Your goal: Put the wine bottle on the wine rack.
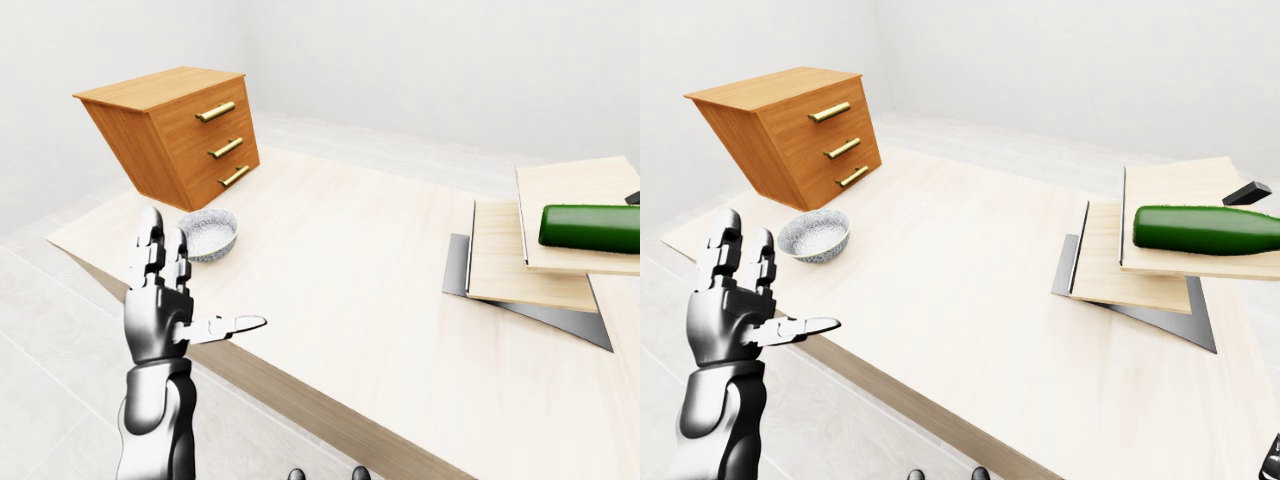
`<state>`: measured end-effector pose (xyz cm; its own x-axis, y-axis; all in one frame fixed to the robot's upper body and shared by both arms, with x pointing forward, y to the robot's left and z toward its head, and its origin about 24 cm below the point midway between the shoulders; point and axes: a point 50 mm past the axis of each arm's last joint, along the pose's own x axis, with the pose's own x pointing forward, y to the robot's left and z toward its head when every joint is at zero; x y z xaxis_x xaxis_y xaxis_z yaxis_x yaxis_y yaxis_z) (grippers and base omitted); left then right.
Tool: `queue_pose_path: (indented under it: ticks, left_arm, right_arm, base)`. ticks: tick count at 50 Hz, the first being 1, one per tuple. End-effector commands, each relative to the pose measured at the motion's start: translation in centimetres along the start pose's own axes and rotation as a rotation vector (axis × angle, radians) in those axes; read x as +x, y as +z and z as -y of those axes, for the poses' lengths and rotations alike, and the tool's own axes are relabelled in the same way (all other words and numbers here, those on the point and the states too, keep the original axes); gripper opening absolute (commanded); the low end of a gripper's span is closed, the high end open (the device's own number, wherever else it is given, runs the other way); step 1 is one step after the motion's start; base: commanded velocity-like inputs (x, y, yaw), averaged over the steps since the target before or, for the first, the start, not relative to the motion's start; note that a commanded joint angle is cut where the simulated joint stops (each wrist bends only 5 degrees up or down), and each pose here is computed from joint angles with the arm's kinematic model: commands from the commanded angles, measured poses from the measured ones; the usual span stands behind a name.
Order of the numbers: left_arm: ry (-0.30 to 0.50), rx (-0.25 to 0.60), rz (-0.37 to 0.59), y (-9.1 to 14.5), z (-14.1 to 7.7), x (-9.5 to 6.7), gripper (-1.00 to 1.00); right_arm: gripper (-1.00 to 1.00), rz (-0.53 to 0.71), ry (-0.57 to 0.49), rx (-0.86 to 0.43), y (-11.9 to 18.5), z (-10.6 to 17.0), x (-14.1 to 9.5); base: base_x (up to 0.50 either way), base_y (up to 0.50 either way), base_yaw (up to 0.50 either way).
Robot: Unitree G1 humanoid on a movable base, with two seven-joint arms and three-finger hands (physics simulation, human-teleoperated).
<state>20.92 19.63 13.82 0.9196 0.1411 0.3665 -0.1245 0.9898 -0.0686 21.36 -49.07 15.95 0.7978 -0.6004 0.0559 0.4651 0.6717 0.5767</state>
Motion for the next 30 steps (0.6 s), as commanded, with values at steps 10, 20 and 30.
queue_pose_path:
  ticks: [10,20,30]
  left_arm:
    - [-0.003,-0.001,0.011,0.4,0.1,-0.2,1.00]
    - [-0.005,-0.004,0.013,0.4,0.1,-0.4,1.00]
    - [-0.004,-0.005,0.014,0.5,0.1,-0.4,1.00]
  right_arm:
    - [1.00,0.103,0.098,-0.049,3.9,0.8,-1.5]
    - [1.00,0.233,0.147,-0.053,7.4,0.5,-3.1]
    - [1.00,0.454,0.200,0.024,11.8,-1.8,-5.5]
  base:
    - [0.00,0.00,0.00]
    - [0.00,0.00,0.00]
    - [0.00,0.00,0.00]
